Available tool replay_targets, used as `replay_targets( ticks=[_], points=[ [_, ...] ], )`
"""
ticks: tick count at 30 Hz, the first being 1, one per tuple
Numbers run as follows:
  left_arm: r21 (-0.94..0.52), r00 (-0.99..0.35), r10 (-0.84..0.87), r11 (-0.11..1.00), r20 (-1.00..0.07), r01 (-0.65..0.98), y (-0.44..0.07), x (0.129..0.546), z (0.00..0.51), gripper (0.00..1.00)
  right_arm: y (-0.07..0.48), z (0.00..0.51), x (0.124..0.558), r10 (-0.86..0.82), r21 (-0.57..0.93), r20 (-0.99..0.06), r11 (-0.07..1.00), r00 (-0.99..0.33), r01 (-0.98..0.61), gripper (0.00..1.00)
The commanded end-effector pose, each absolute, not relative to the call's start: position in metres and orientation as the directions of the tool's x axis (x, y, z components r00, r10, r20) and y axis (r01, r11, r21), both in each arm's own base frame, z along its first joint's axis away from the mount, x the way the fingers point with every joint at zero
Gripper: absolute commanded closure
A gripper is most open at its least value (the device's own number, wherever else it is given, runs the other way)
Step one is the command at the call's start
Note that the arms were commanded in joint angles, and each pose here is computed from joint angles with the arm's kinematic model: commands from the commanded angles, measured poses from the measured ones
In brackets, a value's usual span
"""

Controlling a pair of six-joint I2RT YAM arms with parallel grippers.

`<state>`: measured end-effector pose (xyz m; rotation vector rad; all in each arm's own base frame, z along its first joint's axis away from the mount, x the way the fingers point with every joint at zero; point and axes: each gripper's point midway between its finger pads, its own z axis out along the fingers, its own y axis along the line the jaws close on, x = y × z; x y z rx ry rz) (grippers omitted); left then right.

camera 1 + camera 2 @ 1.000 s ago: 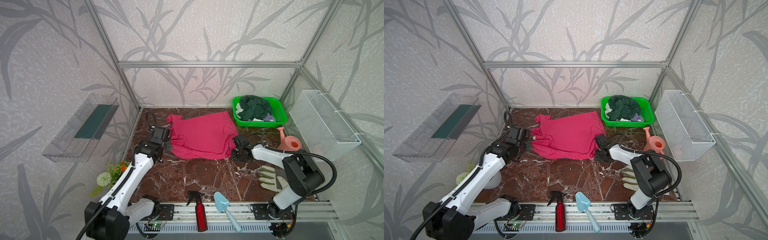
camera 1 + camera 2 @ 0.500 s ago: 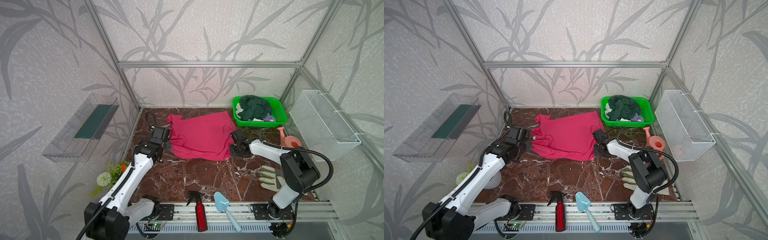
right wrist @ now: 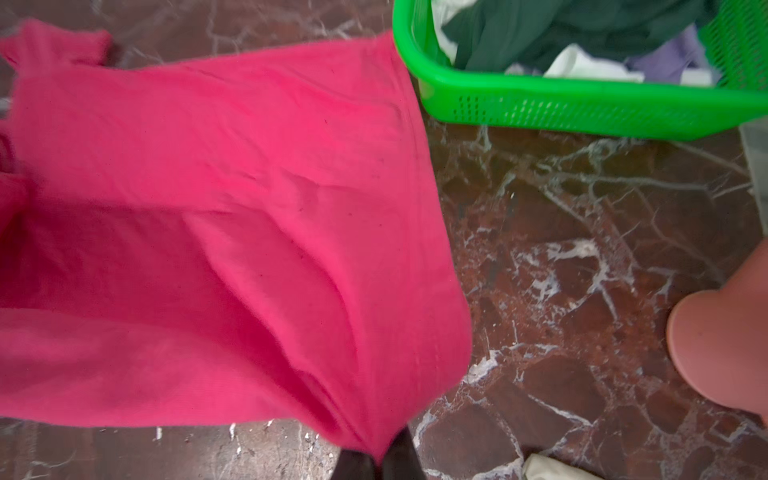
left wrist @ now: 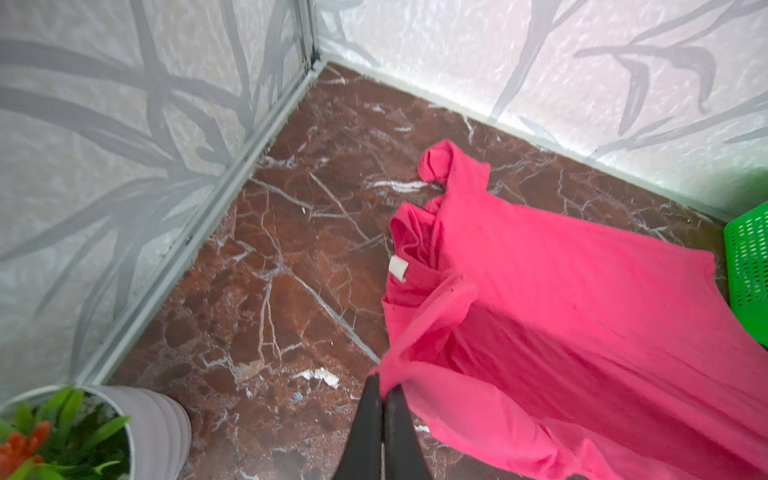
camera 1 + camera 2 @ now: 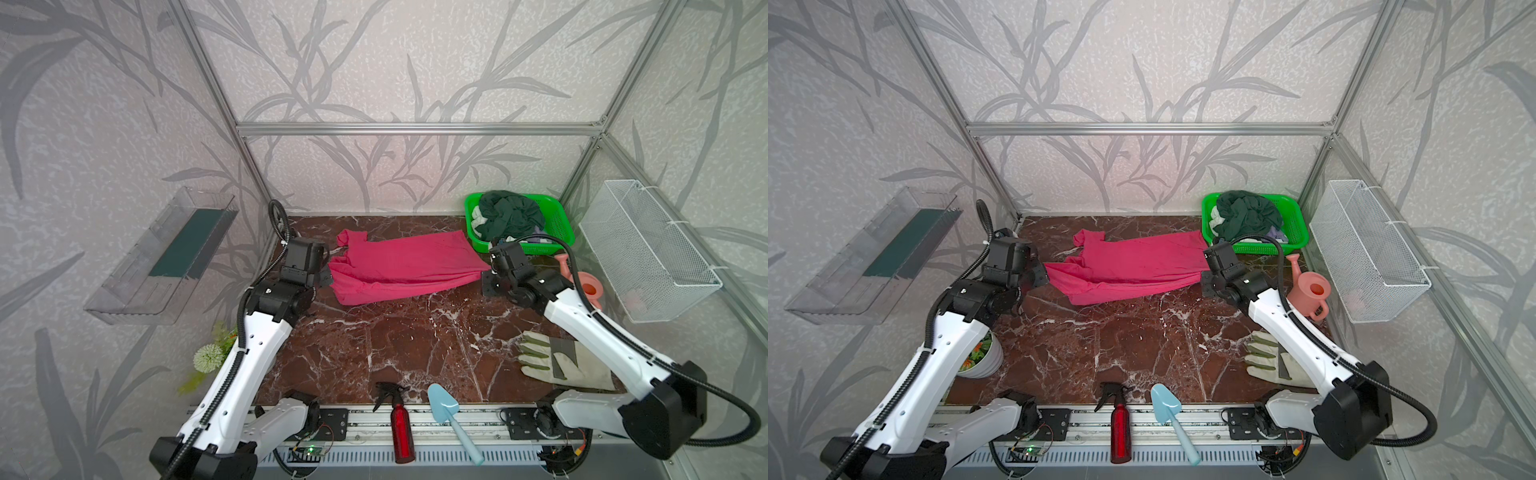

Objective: Fold and stack the t-shirts
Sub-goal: 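Lift the t-shirt high with both grippers and swing it farther away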

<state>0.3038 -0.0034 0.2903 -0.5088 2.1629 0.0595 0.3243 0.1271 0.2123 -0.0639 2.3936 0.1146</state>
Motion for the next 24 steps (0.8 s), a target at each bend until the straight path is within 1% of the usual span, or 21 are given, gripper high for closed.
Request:
replay_targets(
  ticks=[1, 5, 7, 11, 14, 17, 21, 24],
  points=[
    [-0.086, -0.446, -0.277, 0.911, -0.851, -0.403, 0.014, 0.303, 0.337, 1.0, 0.131, 0.265, 0.331, -0.058, 0.052, -0.757, 0.988, -0.651, -0.148, 1.0],
    [-0.101, -0.33, -0.244, 0.913, -0.912, -0.396, 0.019, 0.312, 0.403, 1.0, 0.142, 0.334, 0.345, -0.053, 0.068, -0.839, 0.977, -0.541, -0.2, 1.0],
    [-0.116, -0.255, -0.228, 0.914, -0.94, -0.389, 0.022, 0.315, 0.444, 1.0, 0.148, 0.374, 0.351, -0.034, 0.084, -0.88, 0.97, -0.473, -0.226, 1.0],
    [-0.148, -0.114, -0.202, 0.919, -0.973, -0.365, 0.025, 0.309, 0.518, 1.0, 0.153, 0.446, 0.349, 0.016, 0.113, -0.943, 0.954, -0.331, -0.278, 1.0],
    [-0.176, -0.012, -0.19, 0.929, -0.982, -0.325, 0.025, 0.297, 0.566, 1.0, 0.153, 0.495, 0.337, 0.072, 0.144, -0.971, 0.936, -0.227, -0.321, 1.0],
    [-0.182, 0.076, -0.167, 0.936, -0.983, -0.302, 0.028, 0.279, 0.601, 1.0, 0.16, 0.532, 0.32, 0.119, 0.173, -0.98, 0.901, -0.156, -0.397, 1.0],
    [-0.182, 0.188, -0.132, 0.943, -0.973, -0.28, 0.034, 0.249, 0.639, 1.0, 0.169, 0.568, 0.294, 0.162, 0.184, -0.983, 0.859, -0.087, -0.479, 1.0],
    [-0.201, 0.28, -0.133, 0.952, -0.951, -0.23, 0.034, 0.223, 0.664, 1.0, 0.174, 0.59, 0.274, 0.186, 0.178, -0.982, 0.831, -0.04, -0.527, 1.0]
  ],
)
